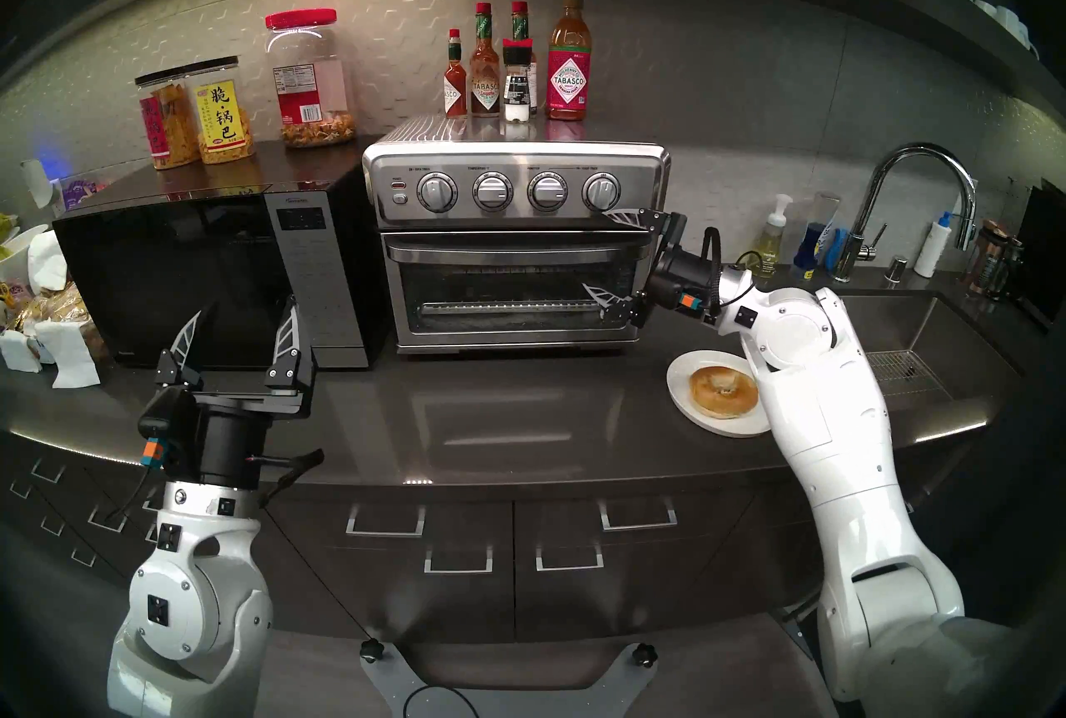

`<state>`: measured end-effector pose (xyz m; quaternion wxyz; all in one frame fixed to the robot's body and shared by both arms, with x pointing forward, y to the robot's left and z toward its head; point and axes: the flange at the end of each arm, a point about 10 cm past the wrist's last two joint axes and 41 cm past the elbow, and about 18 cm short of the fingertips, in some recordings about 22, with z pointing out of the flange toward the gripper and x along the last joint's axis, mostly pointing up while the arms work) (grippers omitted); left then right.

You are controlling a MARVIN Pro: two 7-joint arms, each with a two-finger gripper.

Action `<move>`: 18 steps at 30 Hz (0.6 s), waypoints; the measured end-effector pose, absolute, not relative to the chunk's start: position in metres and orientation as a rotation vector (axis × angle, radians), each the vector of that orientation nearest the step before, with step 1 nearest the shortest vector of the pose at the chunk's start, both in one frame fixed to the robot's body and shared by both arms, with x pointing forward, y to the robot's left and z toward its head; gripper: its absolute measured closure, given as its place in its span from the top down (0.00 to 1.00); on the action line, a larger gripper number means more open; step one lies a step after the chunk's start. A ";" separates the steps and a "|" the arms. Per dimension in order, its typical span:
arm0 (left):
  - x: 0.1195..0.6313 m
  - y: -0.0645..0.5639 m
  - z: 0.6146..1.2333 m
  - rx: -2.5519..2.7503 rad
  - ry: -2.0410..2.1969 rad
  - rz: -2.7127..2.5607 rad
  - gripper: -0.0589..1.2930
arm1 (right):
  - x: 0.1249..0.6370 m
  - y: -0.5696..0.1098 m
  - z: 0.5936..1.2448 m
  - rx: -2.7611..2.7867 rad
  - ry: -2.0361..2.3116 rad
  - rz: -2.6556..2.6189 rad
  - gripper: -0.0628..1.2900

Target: Open the oven and place the bagel inside on the rack

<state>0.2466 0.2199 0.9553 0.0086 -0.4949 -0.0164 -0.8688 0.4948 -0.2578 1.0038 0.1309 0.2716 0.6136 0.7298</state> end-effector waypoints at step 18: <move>0.247 0.220 0.955 -1.546 -0.051 -2.714 0.95 | 0.498 -0.257 1.007 0.722 1.799 2.079 0.36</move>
